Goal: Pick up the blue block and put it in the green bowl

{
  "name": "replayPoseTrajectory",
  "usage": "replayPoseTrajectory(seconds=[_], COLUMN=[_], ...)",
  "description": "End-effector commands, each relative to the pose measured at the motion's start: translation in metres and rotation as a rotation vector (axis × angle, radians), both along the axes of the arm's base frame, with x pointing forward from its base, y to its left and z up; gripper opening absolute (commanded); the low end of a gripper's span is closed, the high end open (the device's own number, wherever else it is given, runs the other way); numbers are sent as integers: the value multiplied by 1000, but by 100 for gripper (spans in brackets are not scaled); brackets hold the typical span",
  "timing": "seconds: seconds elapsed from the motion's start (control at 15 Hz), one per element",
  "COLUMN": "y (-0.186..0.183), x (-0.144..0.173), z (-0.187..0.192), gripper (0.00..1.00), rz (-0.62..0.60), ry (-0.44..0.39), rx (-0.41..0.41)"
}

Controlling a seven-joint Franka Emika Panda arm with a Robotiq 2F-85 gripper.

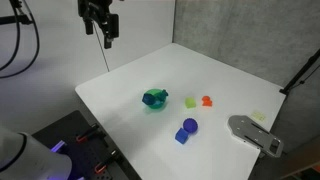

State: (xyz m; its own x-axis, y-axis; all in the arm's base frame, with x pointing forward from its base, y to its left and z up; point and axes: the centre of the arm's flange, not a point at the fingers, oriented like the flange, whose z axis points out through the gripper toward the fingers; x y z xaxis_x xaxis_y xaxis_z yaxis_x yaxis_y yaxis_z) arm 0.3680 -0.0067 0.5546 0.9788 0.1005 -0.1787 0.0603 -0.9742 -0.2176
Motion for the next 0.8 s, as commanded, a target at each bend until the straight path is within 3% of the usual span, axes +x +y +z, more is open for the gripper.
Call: replayPoseTrajectory(seconds=[0.0,0.27,0.73], y=[0,2,5], x=[0,6,73], z=[0,-1,-29], gripper=[100,100,100], rz=[0,-9,-104], ry=[0,-12,-71], rx=[0,-14,-93])
